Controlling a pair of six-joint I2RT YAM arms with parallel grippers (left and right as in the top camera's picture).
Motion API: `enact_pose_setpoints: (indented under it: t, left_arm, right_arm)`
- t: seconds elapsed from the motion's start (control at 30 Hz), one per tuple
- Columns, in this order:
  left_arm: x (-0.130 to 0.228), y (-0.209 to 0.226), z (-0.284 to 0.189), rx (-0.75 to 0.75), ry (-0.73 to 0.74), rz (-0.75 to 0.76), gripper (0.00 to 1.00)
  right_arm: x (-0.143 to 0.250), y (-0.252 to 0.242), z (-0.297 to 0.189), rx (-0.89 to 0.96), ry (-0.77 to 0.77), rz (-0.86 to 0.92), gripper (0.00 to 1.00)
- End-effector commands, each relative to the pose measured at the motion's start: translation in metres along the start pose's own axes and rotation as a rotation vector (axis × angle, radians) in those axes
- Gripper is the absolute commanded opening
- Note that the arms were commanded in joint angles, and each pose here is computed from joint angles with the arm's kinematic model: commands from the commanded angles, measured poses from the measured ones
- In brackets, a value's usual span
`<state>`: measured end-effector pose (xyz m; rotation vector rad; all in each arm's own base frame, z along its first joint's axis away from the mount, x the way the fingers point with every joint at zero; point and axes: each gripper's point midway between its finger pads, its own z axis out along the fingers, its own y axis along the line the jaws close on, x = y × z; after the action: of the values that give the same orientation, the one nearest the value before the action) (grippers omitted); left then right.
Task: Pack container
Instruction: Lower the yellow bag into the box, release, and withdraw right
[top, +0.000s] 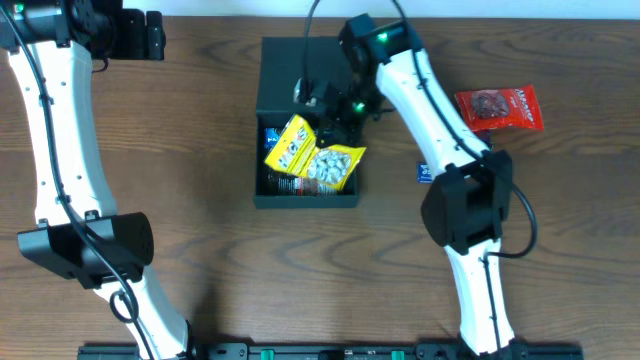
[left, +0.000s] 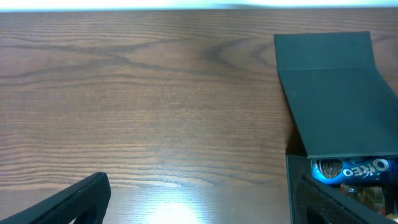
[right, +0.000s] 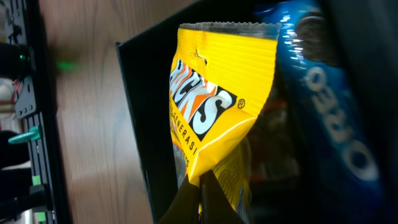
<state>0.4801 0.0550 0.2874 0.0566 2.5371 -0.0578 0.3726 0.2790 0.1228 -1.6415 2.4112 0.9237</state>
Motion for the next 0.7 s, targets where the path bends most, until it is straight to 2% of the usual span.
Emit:
enact_pose_setpoints:
  t: [0.0,0.17,0.2,0.23,0.3,0.43,0.5,0.67]
  left_arm:
    - [-0.001,0.001,-0.01,-0.007,-0.016,0.007,0.95]
    - [-0.001,0.001,-0.01,-0.008,-0.016,0.007,0.95]
    - [-0.001,0.001,-0.01,-0.007,-0.016,0.007,0.96]
    - [-0.001,0.001,-0.01,-0.008,-0.016,0.007,0.95]
    - [-0.001,0.001,-0.01,-0.008,-0.016,0.006,0.95]
    - [0.0,0.001,-0.01,-0.008,-0.015,0.006,0.95]
    - [0.0,0.001,-0.01,-0.007,-0.013,0.006,0.95]
    - [0.001,0.0,-0.01,-0.006,-0.01,0.006,0.96]
  right_arm:
    - [0.001,0.009,0.02,-0.038,0.043,-0.03,0.01]
    - [0.012,0.014,0.042,-0.057,0.135,-0.031,0.01]
    - [0.012,0.014,0.044,-0.047,0.149,-0.039,0.15]
    - [0.012,0.013,0.045,-0.033,0.157,-0.038,0.4]
    - [0.011,0.007,0.047,0.011,0.172,-0.02,0.64]
    - [0.002,-0.004,0.041,0.079,0.149,0.038,0.75]
    - [-0.004,-0.007,0.037,0.099,0.124,0.063,0.88]
    - [-0.027,-0.019,0.02,0.166,0.033,0.093,0.91]
